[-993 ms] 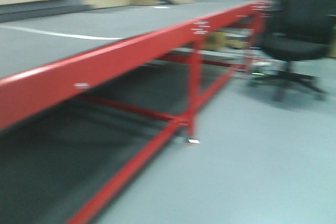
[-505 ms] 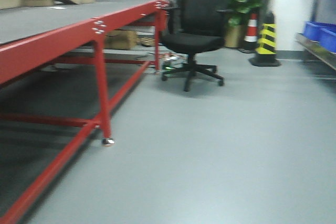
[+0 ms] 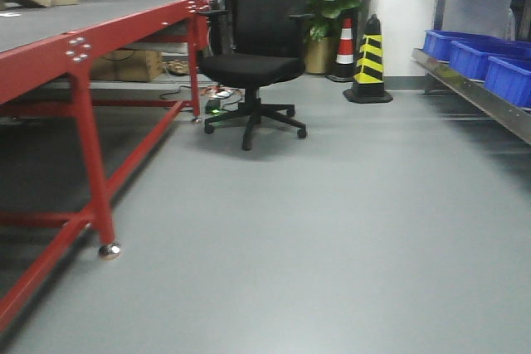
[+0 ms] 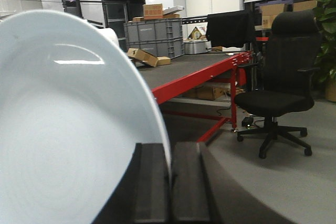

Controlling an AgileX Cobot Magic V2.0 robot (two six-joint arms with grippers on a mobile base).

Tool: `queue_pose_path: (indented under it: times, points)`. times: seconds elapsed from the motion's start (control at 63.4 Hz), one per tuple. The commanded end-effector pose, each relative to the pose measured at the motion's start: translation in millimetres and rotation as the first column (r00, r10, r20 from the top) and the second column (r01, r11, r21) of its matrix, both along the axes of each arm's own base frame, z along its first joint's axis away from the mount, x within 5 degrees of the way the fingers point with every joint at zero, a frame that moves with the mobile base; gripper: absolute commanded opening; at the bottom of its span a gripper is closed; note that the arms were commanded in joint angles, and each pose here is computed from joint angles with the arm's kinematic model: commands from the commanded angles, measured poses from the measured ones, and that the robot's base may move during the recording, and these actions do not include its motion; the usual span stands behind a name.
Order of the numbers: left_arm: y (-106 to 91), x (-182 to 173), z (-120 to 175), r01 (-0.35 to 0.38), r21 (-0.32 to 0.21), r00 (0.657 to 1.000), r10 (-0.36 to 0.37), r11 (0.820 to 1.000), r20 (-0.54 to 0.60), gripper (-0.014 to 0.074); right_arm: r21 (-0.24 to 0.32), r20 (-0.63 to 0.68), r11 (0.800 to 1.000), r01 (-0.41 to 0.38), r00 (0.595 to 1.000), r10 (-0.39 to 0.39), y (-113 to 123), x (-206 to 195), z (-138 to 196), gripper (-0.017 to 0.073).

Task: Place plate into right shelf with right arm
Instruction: 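Drive the base to the steel shelf holding the plate in the right gripper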

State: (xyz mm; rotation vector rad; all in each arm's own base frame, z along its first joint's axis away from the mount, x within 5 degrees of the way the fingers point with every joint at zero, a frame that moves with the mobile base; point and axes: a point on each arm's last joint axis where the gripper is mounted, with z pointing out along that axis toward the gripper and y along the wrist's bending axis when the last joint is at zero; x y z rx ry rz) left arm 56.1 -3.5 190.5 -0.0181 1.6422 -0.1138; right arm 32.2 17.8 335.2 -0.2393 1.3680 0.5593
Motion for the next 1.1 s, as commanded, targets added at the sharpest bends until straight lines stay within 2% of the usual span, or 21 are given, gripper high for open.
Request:
queue_pose_path:
  times: [0.0, 1.088]
  points:
    - [-0.5, 0.3, 4.5, 0.008, -0.013, 0.997, -0.007, 1.0, 0.078, -0.0047, 0.047, 0.099, 0.999, 0.0, 0.995, -0.005, -1.2, -2.2, 17.1, 0.0056]
    - [-0.5, 0.3, 4.5, 0.008, -0.013, 0.997, -0.007, 1.0, 0.078, -0.0047, 0.047, 0.099, 0.999, 0.0, 0.995, -0.005, -1.2, -2.2, 17.1, 0.0056]
